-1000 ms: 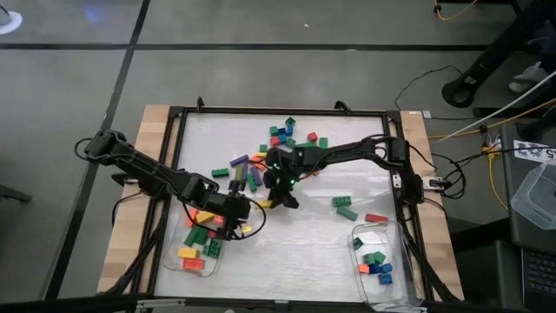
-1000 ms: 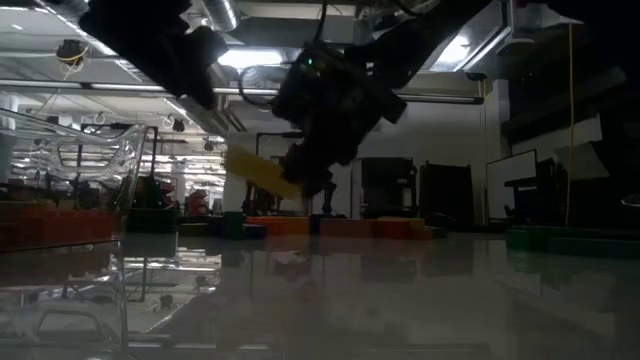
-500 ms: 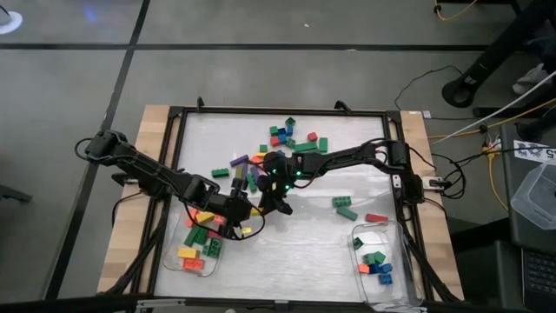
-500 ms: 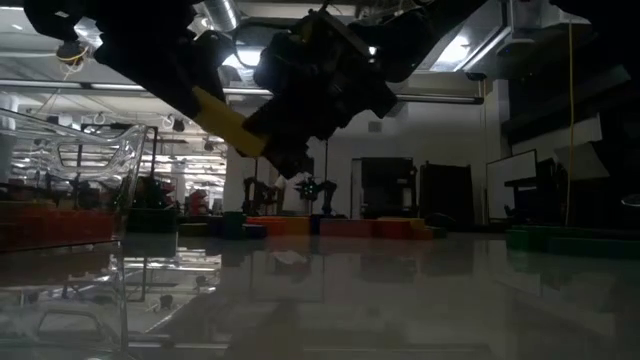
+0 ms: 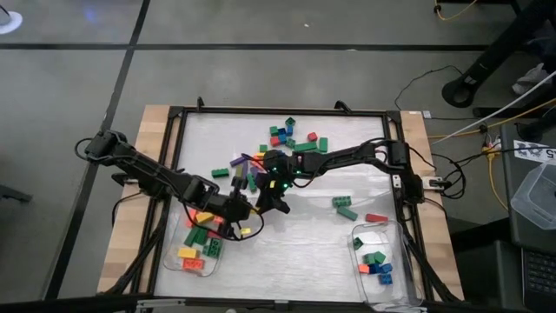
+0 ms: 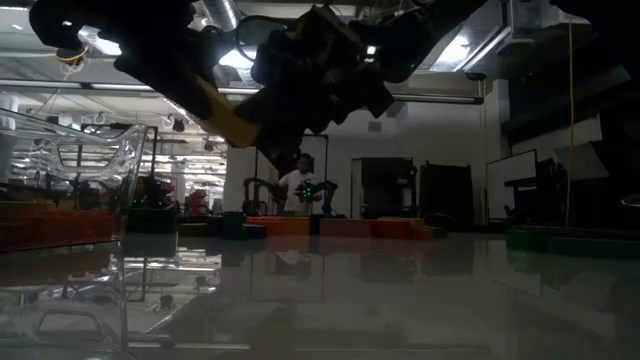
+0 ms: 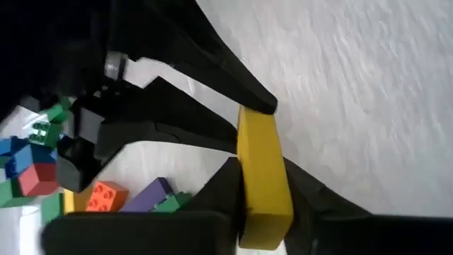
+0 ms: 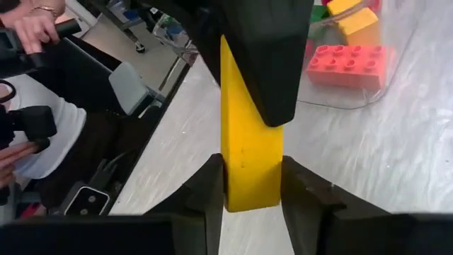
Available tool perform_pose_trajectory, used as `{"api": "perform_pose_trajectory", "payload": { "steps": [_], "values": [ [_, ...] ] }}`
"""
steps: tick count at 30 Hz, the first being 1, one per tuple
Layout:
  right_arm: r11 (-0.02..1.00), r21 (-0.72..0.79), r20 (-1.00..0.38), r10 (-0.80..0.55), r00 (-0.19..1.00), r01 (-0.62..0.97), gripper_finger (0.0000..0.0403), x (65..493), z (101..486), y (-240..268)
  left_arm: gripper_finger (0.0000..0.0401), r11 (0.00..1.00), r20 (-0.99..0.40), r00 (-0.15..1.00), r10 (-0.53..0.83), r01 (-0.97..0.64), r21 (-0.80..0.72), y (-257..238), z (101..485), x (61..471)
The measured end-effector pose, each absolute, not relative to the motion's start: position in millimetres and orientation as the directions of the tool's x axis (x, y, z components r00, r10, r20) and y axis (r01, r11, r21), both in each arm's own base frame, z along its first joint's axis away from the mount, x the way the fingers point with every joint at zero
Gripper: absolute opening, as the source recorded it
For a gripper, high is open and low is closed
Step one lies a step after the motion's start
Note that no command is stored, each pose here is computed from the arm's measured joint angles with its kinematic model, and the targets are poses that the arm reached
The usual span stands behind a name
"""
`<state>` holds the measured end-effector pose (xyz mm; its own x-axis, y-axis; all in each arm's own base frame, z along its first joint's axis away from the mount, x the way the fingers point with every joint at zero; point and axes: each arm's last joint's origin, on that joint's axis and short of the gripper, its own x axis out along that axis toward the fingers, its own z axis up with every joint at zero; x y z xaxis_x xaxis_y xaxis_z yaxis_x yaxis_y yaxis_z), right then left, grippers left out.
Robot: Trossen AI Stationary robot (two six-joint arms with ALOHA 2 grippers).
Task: Sort blocks by size
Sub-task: Put the large yellow wooden block into the left transparent bin
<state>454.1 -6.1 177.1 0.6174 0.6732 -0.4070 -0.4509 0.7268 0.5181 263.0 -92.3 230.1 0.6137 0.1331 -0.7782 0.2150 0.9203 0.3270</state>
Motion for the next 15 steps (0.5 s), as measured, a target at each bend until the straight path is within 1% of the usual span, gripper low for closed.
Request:
{"api": "perform_pose_trajectory", "payload": {
  "steps": [1,7,11,15],
  "values": [
    [0.728,0.517,-0.407,0.671,0.619,-0.45,0.0121,454,177,-6,0.0041,0.922,-0.78,0.612,0.131,0.215,0.323,-92,230,263],
    [0.736,0.516,-0.41,0.661,0.629,-0.438,0.0158,455,177,-6,0.004,0.939,-0.799,0.589,0.123,0.191,0.285,-92,229,261],
    [0.753,0.506,-0.42,0.641,0.642,-0.42,0.0197,455,177,-7,0.004,0.964,-0.834,0.548,0.06,0.186,0.191,-92,228,256],
    [0.773,0.496,-0.432,0.615,0.66,-0.396,0.0228,455,177,-11,0.004,0.98,-0.853,0.522,0.005,0.167,0.108,-96,239,251]
  ]
}}
